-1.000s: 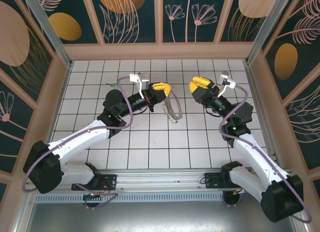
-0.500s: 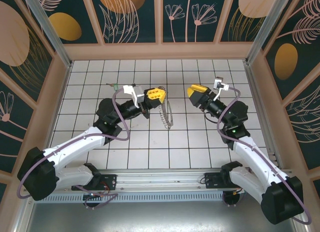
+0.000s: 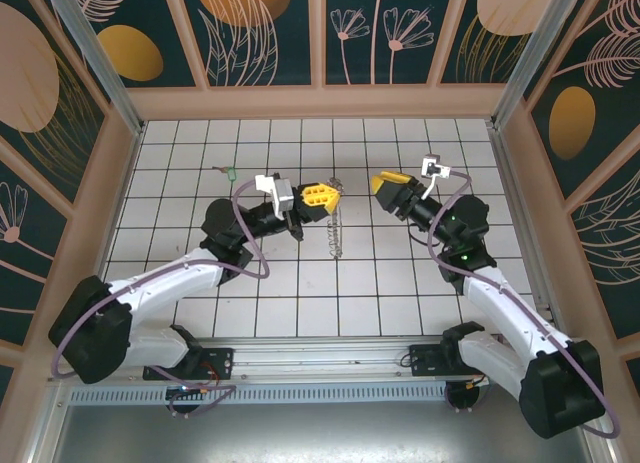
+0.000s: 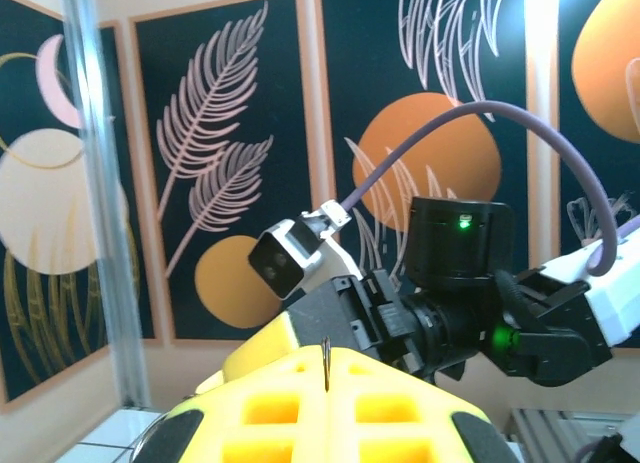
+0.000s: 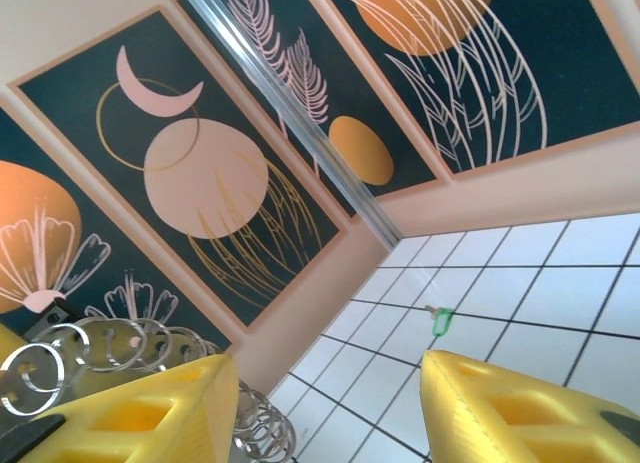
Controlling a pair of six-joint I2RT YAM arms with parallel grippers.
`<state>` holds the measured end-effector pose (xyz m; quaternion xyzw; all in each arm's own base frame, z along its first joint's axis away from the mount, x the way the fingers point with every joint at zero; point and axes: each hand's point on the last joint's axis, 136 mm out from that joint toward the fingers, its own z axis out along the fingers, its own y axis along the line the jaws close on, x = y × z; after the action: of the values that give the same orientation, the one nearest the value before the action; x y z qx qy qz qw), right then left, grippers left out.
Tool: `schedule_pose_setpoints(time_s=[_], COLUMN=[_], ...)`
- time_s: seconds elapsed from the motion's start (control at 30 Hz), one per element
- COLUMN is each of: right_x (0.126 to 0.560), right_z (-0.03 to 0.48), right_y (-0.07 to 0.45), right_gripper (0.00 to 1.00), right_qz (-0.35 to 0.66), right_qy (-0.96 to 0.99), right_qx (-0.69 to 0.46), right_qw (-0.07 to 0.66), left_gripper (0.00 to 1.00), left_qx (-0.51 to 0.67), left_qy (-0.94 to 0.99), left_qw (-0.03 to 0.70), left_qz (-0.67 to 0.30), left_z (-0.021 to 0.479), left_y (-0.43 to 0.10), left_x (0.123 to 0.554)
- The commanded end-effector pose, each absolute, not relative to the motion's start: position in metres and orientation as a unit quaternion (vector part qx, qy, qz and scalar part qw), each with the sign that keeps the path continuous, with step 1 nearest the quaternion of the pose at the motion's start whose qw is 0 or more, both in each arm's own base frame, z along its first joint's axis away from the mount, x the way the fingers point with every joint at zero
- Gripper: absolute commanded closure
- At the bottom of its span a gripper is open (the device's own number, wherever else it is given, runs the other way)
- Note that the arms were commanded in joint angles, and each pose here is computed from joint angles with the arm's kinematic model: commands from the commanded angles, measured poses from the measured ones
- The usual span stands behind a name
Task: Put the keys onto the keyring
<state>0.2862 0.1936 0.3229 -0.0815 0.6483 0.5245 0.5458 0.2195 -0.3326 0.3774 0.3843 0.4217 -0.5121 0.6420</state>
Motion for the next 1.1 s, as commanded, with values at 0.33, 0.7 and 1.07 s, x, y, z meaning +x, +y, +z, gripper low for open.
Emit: schedule_pose_setpoints(time_s=[0.33,0.7,1.07], right_x=[0.306,0.3,0.288], right_z=[0.335,0.383,0.414], right_y=[0.175,0.178,0.18], right_gripper=[0.49,0.52,0.55], right_qz=[0.493,0.505,0.529], right_qy=[0.652,0.607,0.571], right_qx=[-0.066,-0.102,-0.12], right_qw=[0.572,0.605,0.616], left_gripper=[1.0,1.0,1.0], left_qx=[0.363,0.308,0.28], left_qy=[0.379,0.388,0.404], left_qw=[0.558,0.51,0.5], left_qz=[-0.643,-0.703,-0.713], left_z=[0.444,0.457,0.456], left_y=[-0.342,-0.345,-0.344], left_x=[0.259,0.274,0.281])
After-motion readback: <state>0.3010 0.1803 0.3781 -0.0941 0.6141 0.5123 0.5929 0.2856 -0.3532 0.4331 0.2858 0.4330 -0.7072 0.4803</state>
